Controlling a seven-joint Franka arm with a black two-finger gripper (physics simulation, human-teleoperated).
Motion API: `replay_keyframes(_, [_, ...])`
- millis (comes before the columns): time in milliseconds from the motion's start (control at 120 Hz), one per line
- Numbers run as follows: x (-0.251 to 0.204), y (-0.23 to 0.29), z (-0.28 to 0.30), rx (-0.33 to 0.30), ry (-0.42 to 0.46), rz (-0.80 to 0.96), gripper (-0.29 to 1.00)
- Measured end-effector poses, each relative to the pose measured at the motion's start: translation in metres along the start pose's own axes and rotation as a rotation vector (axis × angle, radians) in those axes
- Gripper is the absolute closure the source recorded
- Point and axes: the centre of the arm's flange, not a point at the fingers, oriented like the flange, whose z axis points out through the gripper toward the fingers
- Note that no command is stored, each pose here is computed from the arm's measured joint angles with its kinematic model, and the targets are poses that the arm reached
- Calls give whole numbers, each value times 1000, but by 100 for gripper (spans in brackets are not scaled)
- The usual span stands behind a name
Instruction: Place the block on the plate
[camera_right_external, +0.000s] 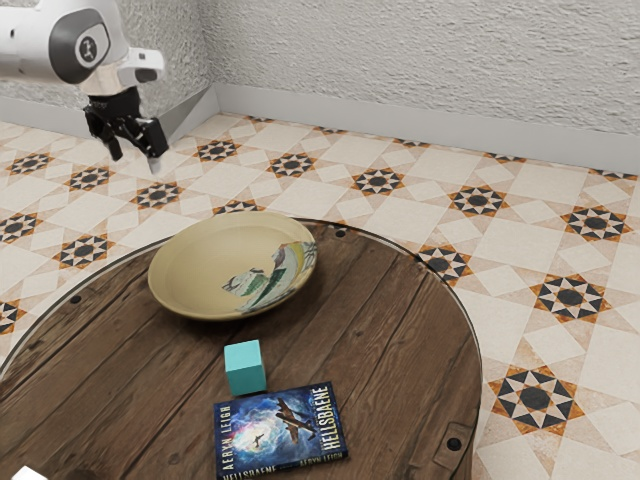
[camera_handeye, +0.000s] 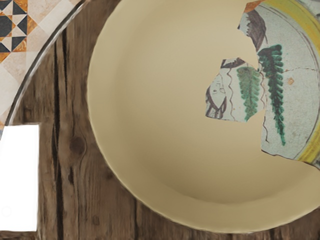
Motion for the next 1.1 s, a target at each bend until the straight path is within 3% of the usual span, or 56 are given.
replay_keyframes(158, [-6, 8, 8, -17, -49, -23, 0])
replay_keyframes(450, [-39, 99, 99, -59, -202, -159, 0])
replay_keyframes(792, [-73, 197, 171, -94, -193, -320, 0])
replay_keyframes(1100, [-100, 245, 188, -121, -176, -508, 0])
